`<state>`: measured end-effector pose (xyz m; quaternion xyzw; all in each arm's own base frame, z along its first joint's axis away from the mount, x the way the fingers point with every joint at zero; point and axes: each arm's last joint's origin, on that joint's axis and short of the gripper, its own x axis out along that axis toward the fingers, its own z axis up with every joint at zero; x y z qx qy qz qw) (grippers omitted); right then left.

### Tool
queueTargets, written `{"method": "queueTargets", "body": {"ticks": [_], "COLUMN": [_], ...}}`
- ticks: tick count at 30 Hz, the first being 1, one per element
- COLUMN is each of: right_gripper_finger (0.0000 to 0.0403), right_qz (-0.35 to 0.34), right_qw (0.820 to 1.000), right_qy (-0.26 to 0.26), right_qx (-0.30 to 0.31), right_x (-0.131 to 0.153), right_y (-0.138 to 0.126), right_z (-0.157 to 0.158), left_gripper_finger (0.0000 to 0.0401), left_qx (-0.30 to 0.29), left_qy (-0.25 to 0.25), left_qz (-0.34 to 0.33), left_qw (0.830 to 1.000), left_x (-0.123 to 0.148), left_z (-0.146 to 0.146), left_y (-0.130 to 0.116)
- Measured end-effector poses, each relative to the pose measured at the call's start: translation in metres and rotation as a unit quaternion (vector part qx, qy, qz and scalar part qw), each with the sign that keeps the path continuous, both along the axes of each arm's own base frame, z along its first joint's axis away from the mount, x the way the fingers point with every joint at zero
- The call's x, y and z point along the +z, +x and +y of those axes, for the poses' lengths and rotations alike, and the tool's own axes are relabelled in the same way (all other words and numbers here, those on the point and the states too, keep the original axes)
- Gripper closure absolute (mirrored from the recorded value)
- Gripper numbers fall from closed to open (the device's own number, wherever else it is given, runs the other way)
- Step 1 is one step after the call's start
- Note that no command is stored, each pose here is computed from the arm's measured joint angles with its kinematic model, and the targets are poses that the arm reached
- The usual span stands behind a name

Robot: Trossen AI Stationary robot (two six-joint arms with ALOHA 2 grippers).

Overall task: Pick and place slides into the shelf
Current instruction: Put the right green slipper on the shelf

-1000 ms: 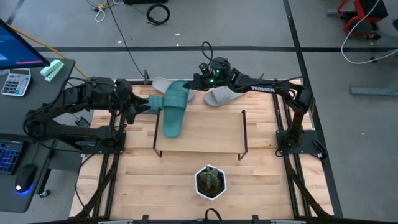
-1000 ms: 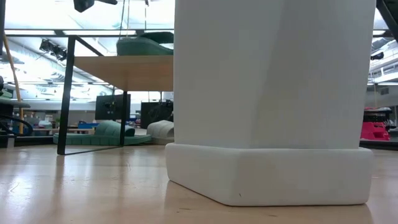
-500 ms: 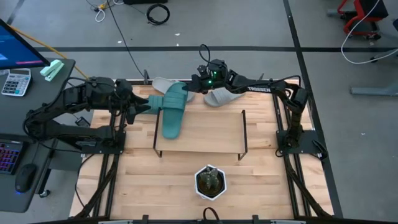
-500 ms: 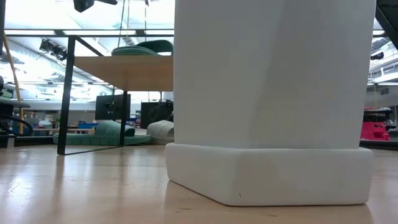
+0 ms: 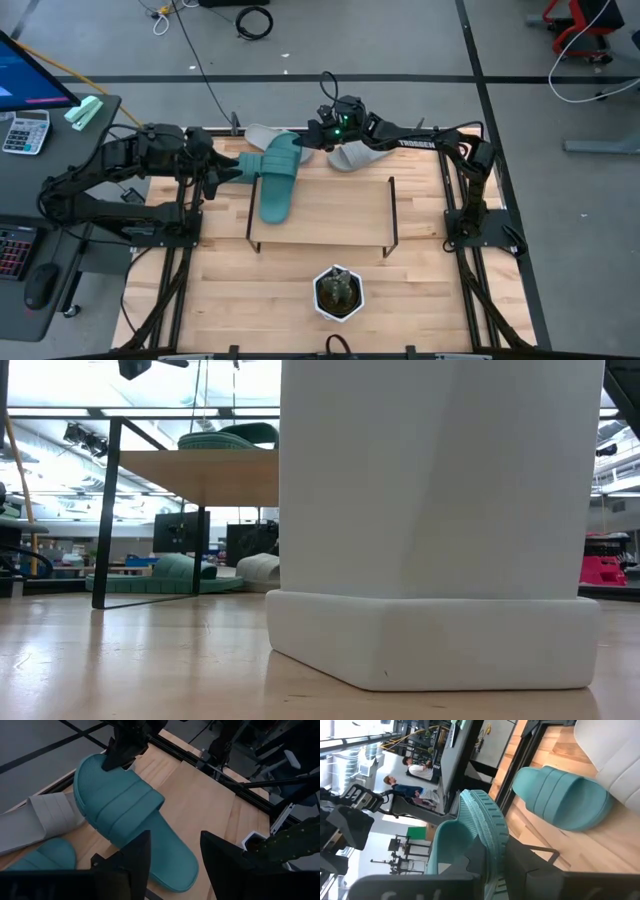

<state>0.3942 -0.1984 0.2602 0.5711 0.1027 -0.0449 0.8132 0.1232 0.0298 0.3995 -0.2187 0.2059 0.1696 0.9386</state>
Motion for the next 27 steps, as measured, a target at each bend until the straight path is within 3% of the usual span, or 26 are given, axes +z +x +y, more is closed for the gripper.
{"method": "queueTargets", "body": {"ticks": [27], "right_gripper_finger": [0.0359], "right_qz": [-0.001], "right_qw": [1.000], "right_qy": [0.025], "right_qx": [-0.001], "right_x": [-0.020], "right_y": [0.010], "right_z": [-0.003], "left_gripper_finger": [0.0228], "left_qx": [0.000], "left_qy": [0.000], "left_qz": [0.000], "left_qw": [1.000], "left_x": [0.000], "left_z": [0.000], "left_y": [0.000]}}
